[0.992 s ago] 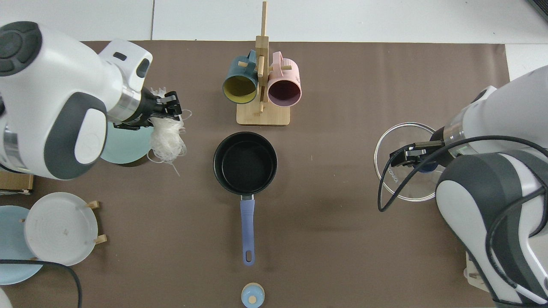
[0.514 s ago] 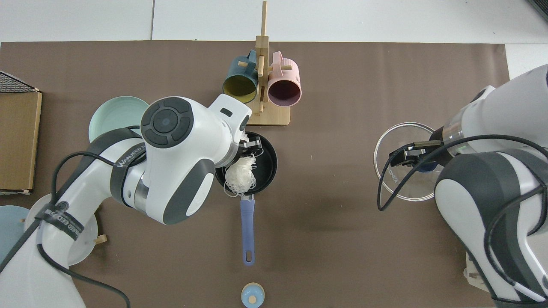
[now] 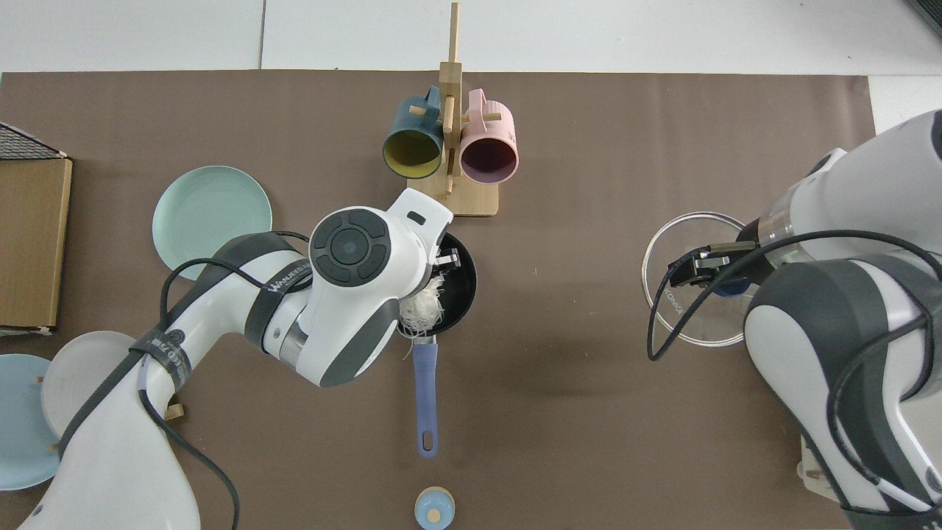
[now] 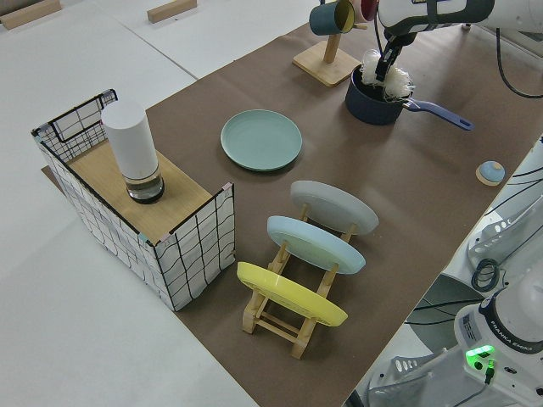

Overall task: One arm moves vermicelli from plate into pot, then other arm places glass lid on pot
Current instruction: 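Lower the vermicelli into the black pot and open the left gripper, then withdraw the left gripper while the right gripper lifts the glass lid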

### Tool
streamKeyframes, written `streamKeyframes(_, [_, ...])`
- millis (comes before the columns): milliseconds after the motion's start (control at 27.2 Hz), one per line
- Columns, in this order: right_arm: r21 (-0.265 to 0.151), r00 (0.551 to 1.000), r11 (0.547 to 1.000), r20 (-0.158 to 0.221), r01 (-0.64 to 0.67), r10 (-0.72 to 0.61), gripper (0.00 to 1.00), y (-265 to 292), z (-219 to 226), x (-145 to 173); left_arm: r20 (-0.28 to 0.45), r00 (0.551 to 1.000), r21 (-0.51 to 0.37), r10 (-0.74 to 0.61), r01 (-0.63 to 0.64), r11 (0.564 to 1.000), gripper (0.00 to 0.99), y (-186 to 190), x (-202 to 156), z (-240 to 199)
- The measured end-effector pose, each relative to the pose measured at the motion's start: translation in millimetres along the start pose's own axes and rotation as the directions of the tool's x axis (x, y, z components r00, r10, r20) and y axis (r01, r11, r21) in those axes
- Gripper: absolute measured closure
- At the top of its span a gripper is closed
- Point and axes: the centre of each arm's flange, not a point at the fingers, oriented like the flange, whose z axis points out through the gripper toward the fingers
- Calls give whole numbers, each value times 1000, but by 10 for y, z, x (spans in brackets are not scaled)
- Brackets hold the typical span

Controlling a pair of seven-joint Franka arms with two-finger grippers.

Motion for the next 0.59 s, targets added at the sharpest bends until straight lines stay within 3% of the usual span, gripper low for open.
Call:
streamKeyframes(220, [0,1000,1000,7,0,0,551,-4,35,0,-12,1000,27,-9,9,1000,590,63,-43,239])
streamKeyframes(294, [0,1000,1000,8,0,0,551,-5,40,-1,-12,1000,24,-13,13,1000,537,59,-33,254])
streamKeyframes(367, [0,1000,1000,11,1,-1,551,-8,54,-3,-15,1000,23,-15,15,1000,445,57,-19,238])
streamKeyframes(404, [0,1000,1000,13,1,-1,551,-10,63,-5,-18,1000,20,-17,17,1000,348,60,-4,217])
streamKeyframes(477, [0,1000,1000,17,3,-3,551,-17,84,-10,-30,999,14,-26,26,1000,273,51,57,140])
streamKeyframes(588, [0,1000,1000,24,0,0,551,-33,130,-18,-36,998,31,-54,56,998,44,-64,234,-47])
